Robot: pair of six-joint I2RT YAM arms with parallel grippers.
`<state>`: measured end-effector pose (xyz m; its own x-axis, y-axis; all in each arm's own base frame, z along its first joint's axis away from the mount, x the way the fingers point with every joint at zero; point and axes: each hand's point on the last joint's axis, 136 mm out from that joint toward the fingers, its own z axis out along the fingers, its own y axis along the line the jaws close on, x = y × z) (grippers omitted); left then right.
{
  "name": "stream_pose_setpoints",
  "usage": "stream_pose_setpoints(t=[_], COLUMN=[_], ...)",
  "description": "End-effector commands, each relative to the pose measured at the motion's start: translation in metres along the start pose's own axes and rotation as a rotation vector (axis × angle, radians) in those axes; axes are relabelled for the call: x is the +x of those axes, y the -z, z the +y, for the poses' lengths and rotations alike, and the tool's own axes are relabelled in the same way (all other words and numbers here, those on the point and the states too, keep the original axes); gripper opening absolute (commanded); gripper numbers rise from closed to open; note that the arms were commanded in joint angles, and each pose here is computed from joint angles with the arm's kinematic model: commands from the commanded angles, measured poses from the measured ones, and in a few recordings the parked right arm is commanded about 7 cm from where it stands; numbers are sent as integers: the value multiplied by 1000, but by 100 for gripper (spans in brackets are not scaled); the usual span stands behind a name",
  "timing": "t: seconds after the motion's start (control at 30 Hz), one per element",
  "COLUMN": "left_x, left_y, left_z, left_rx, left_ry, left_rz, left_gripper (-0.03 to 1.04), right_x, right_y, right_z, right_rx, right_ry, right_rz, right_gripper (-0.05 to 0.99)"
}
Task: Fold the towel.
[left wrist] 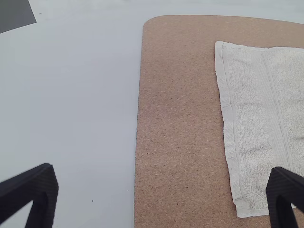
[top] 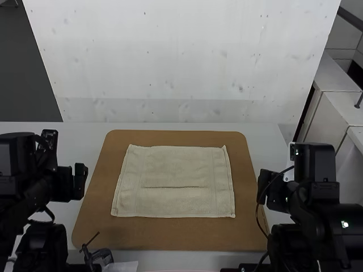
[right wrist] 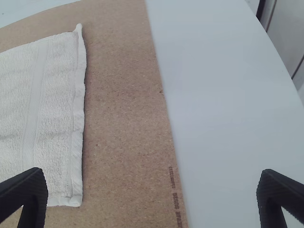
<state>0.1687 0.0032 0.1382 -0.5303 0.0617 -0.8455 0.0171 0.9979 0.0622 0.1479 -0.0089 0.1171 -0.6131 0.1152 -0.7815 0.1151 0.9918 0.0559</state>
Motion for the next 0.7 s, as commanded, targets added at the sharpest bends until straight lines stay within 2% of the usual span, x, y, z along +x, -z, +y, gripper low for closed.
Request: stream_pose_setpoints(t=[0.0, 0.47, 0.6, 0.67], left_x=[-14, -14, -14, -10], left_y=[9, 9, 8, 4], left_z=[0, 0, -7, -9], left_rx=[1, 2, 45, 60], left_ry=[21, 26, 22, 26], left_rz=[-67, -68, -57, -7], left_gripper=[99, 99, 98, 98], right_x=[-14, -14, -14, -14], right_y=[9, 9, 9, 11], right_z=[15, 15, 14, 20], right_rx=[-89, -88, -84, -119], right_ry=[35, 33, 24, 3], right_rz=[-70, -67, -64, -61], right_gripper=[96, 96, 96, 96])
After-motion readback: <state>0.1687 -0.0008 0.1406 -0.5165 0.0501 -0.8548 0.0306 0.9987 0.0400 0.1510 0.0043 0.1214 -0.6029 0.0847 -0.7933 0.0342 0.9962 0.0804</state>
